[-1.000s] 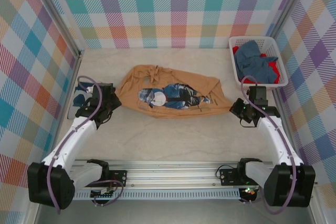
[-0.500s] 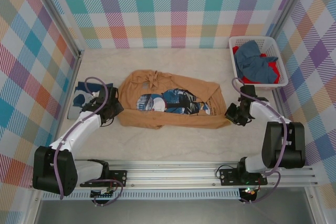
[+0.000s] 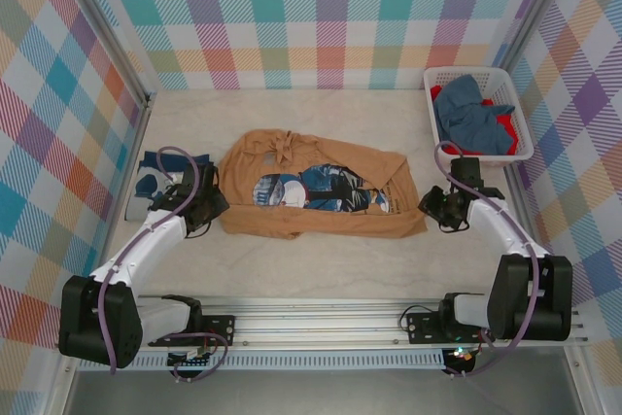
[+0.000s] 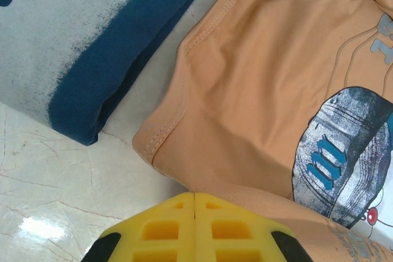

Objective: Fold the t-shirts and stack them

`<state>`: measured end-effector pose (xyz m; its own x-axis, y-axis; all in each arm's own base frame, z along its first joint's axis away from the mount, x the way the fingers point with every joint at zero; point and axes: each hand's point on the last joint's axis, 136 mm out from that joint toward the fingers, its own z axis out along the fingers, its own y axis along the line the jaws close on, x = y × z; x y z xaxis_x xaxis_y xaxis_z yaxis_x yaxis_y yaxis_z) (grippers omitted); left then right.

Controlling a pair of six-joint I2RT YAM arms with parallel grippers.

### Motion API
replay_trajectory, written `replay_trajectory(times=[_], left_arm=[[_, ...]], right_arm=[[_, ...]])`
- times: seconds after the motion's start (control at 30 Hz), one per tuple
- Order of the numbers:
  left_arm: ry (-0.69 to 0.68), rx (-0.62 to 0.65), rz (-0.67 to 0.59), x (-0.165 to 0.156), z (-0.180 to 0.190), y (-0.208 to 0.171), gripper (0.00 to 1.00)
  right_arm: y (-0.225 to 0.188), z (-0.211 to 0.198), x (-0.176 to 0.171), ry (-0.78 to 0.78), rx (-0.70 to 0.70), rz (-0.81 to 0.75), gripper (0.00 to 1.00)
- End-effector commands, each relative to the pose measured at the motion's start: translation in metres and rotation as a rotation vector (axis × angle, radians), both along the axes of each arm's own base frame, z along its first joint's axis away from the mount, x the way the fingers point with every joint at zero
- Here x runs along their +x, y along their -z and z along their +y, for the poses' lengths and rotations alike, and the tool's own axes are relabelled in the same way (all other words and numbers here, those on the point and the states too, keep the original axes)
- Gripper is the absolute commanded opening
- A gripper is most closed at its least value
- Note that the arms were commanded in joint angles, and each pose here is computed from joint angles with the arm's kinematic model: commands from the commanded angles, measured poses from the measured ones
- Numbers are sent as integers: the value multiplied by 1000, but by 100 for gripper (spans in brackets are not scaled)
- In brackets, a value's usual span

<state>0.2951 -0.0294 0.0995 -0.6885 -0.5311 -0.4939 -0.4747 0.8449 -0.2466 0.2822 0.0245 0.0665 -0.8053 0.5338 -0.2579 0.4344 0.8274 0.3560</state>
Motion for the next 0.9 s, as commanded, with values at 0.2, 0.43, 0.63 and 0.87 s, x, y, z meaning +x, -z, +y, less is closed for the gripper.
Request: replay_trajectory(times=[0.2, 0.43, 0.63, 0.87], left_arm=[[37, 4, 9, -4, -5, -1, 0], [41, 2, 8, -3, -6, -3, 0], [46, -2, 8, -3, -7, -2, 0], [48, 2, 7, -4, -7, -3, 0]], right_arm=[[20, 6, -20, 90, 73, 11, 27], [21, 13, -3, 85, 125, -5, 30], [22, 17, 4, 82, 147, -5, 30], [22, 17, 8, 78, 151, -10, 31]])
